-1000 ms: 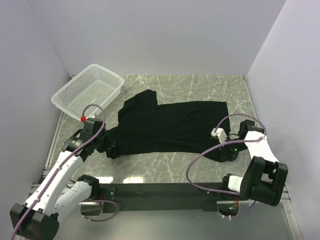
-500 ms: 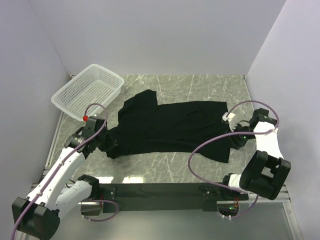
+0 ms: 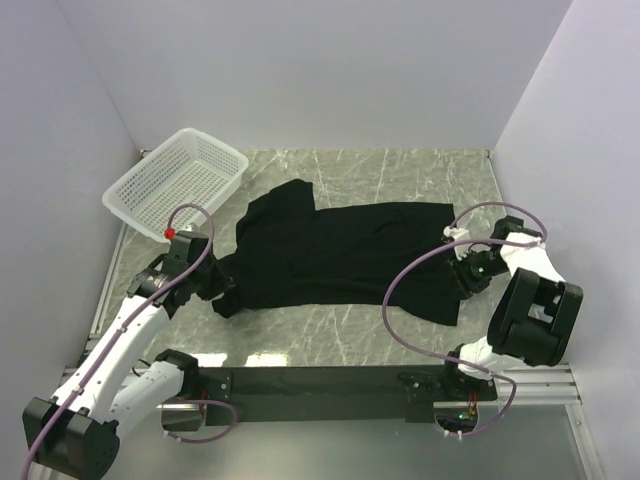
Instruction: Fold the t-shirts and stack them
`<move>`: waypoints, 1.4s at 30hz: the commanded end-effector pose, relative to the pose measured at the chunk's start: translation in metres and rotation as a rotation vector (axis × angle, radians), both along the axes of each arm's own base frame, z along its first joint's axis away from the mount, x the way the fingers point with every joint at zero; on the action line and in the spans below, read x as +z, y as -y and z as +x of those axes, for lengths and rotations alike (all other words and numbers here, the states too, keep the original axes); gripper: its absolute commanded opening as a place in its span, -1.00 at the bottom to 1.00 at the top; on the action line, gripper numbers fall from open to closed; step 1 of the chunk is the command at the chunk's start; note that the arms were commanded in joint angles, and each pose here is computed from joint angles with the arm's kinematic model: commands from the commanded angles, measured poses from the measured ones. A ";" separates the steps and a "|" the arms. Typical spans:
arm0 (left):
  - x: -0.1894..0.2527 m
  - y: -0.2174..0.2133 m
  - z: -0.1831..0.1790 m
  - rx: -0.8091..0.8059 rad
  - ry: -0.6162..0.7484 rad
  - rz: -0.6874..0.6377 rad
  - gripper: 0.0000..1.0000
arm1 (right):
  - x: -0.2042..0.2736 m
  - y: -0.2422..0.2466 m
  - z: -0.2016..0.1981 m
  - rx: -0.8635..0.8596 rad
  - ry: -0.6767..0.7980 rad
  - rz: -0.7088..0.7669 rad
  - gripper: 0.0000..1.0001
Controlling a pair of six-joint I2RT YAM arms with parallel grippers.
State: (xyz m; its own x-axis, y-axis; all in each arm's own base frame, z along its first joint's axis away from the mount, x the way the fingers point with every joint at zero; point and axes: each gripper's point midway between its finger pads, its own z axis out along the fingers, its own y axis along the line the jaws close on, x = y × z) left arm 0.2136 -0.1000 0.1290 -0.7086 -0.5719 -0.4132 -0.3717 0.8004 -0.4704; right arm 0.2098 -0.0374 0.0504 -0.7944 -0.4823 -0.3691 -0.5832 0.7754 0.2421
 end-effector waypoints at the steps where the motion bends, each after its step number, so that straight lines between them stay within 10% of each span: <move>1: 0.005 0.002 0.011 -0.025 0.044 0.008 -0.99 | 0.001 0.003 0.018 -0.049 0.005 -0.045 -0.07; 30: 0.006 -0.001 0.008 -0.026 0.060 0.017 -0.99 | -0.021 -0.003 0.001 -0.109 -0.045 -0.095 -0.10; 39: 0.011 -0.003 0.006 -0.015 0.075 0.015 -0.99 | -0.003 -0.015 0.008 -0.096 -0.011 -0.027 -1.00; 42: 0.018 -0.007 0.007 -0.006 0.096 0.029 -0.99 | 0.026 -0.026 0.019 -0.082 0.086 0.034 -1.00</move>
